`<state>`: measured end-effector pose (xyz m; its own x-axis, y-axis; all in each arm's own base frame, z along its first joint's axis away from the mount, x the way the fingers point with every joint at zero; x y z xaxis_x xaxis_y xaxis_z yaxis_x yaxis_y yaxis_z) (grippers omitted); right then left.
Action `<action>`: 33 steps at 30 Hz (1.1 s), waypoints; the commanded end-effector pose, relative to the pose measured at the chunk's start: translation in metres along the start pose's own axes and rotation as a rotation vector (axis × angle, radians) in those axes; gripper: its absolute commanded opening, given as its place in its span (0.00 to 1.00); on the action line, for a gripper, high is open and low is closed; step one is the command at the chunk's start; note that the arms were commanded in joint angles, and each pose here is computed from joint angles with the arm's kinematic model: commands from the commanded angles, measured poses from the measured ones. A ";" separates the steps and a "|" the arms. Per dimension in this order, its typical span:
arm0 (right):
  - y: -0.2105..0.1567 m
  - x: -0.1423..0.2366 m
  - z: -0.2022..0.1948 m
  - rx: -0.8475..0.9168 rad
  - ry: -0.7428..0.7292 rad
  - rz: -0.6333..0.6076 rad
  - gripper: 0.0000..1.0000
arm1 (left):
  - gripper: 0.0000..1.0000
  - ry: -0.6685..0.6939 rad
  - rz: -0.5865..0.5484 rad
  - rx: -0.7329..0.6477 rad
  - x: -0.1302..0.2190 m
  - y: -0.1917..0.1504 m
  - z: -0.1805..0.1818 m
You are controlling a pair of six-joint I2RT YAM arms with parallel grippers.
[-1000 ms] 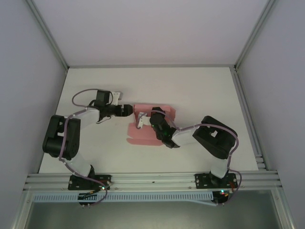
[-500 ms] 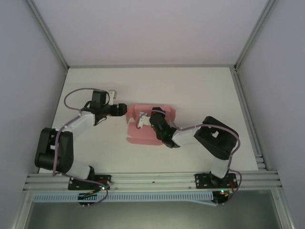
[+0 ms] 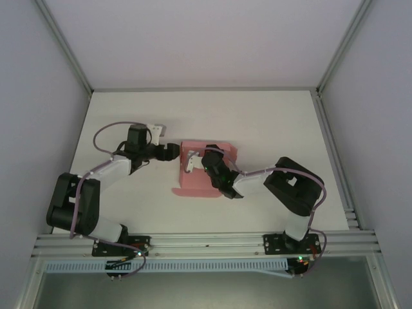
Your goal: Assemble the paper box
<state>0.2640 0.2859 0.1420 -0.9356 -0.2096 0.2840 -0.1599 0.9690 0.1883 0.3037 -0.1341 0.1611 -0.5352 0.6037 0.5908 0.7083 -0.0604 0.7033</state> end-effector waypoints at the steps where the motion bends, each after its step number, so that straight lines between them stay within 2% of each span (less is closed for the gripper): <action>1: 0.004 -0.003 -0.004 -0.041 0.014 -0.004 0.00 | 0.84 -0.154 -0.027 0.033 -0.005 0.000 -0.021; 3: 0.004 -0.002 -0.004 -0.037 0.010 0.000 0.00 | 0.84 -0.101 -0.034 0.040 0.000 0.002 -0.019; 6: 0.003 -0.002 -0.007 -0.040 0.010 0.002 0.00 | 0.86 0.084 -0.033 0.031 0.017 -0.002 -0.010; 10: 0.002 -0.001 -0.006 -0.051 0.020 0.007 0.00 | 0.99 0.367 -0.048 0.124 0.044 -0.012 0.009; 13: 0.001 -0.002 -0.004 -0.045 0.026 0.012 0.00 | 1.00 0.505 -0.079 0.192 0.065 -0.018 0.023; 15: 0.002 -0.002 -0.005 -0.047 0.025 0.011 0.00 | 1.00 0.547 -0.065 0.234 0.073 -0.025 0.032; 16: 0.001 -0.002 -0.005 -0.046 0.027 0.010 0.00 | 1.00 0.531 -0.048 0.248 0.074 -0.029 0.033; 18: 0.001 -0.003 -0.005 -0.045 0.028 0.012 0.00 | 1.00 0.384 -0.035 0.205 0.066 -0.033 0.023; 21: 0.002 -0.003 -0.005 -0.045 0.030 0.009 0.00 | 1.00 0.106 -0.103 0.068 0.056 -0.035 -0.003; 23: 0.002 -0.002 -0.006 -0.044 0.038 0.009 0.00 | 0.99 0.039 -0.137 0.003 0.054 -0.032 -0.009; 27: 0.003 -0.003 -0.006 -0.046 0.039 0.011 0.00 | 0.90 0.011 -0.122 -0.030 0.042 -0.022 -0.010; 32: 0.003 -0.003 -0.008 -0.050 0.038 0.009 0.00 | 0.66 0.049 -0.038 -0.018 0.016 -0.013 0.000; 33: 0.003 -0.002 -0.009 -0.052 0.035 0.008 0.00 | 0.58 0.046 -0.020 -0.014 0.011 -0.011 -0.001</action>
<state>0.2673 0.2877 0.1430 -0.9294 -0.1962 0.3126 -0.1374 0.9701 0.2001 0.2768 -0.1176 0.1547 -0.5819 0.5400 0.6080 0.7129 -0.0211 0.7010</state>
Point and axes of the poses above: each hand's point on the last joint's axis, 136 mm out from that joint toward the fingers, its own x axis back along the fingers, its own z axis along the line the jaws close on, y = z × x, the point moved 9 cm from there along x, back along the fingers, and after that the axes turned 2 degrees about -x, right-handed, at the moved point
